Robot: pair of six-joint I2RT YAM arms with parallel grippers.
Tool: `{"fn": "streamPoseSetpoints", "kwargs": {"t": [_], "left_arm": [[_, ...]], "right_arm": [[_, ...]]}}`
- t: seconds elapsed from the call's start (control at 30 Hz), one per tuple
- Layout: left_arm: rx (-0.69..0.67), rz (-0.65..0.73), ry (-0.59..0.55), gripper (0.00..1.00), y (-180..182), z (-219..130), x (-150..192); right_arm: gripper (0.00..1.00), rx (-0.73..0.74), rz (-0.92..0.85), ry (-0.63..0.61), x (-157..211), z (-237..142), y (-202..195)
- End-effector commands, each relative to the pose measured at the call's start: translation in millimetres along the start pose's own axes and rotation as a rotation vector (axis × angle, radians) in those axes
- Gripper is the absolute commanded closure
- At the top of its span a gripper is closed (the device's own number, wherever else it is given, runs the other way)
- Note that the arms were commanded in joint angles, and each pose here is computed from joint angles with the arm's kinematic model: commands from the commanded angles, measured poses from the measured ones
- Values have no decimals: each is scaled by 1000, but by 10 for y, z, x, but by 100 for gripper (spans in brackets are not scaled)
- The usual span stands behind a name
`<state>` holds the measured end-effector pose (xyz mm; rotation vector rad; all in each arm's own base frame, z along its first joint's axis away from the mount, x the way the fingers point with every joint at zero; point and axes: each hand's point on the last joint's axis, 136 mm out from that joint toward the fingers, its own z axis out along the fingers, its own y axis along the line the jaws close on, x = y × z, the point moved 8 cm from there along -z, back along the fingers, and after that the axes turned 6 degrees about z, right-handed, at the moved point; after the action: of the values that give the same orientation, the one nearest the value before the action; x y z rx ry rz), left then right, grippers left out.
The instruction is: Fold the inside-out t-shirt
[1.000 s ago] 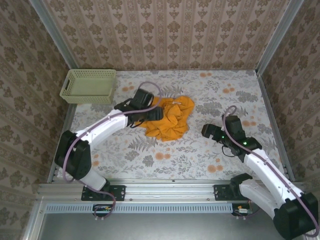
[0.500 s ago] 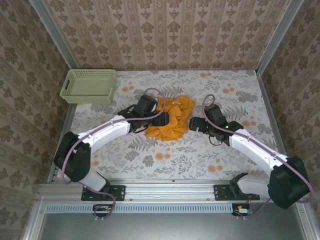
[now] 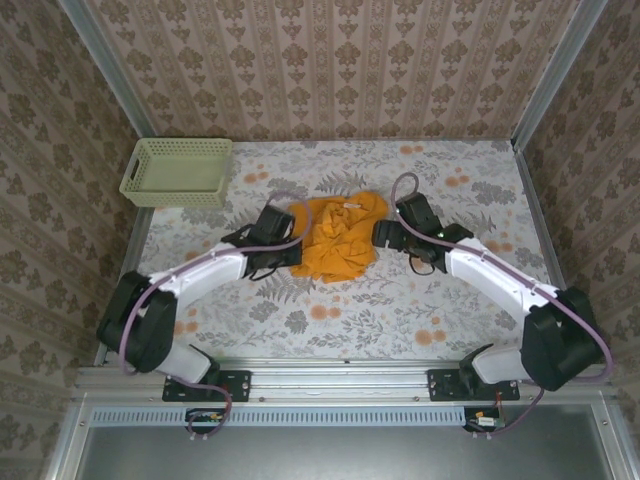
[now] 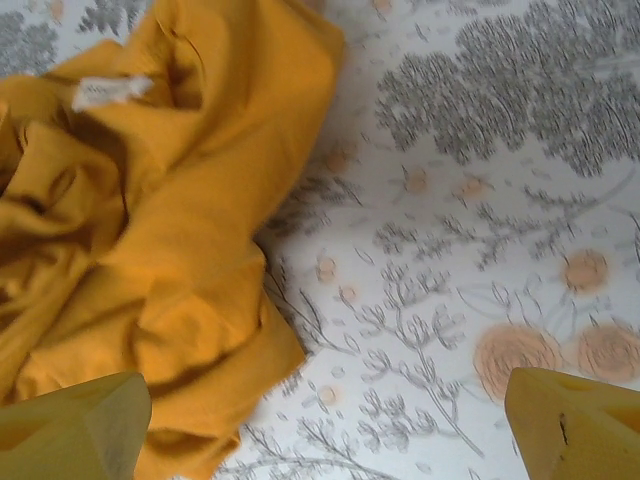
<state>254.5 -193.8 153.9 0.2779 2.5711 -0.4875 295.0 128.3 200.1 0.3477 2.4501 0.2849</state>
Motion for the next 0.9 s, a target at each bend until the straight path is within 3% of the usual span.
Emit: {"fn": "streamPoseSetpoints", "kwargs": {"t": [0.0,0.2,0.53,0.67,0.8,0.87], "left_arm": [[5,2,-60,100,83,-215,163],[14,-39,-83,100,262,-364,544],[14,-51,-100,100,331,-397,547],[27,-49,-96,100,331,-420,506],[62,-23,-99,100,277,-525,344],[62,-8,-126,100,253,-644,185]], "right_arm": [[7,26,-54,-3,-176,72,154],[11,59,-111,48,-459,438,473],[23,14,-144,197,-402,1016,864],[57,4,-171,250,-363,1176,917],[97,26,-185,209,-506,1059,901],[100,39,-173,136,-668,817,840]]}}
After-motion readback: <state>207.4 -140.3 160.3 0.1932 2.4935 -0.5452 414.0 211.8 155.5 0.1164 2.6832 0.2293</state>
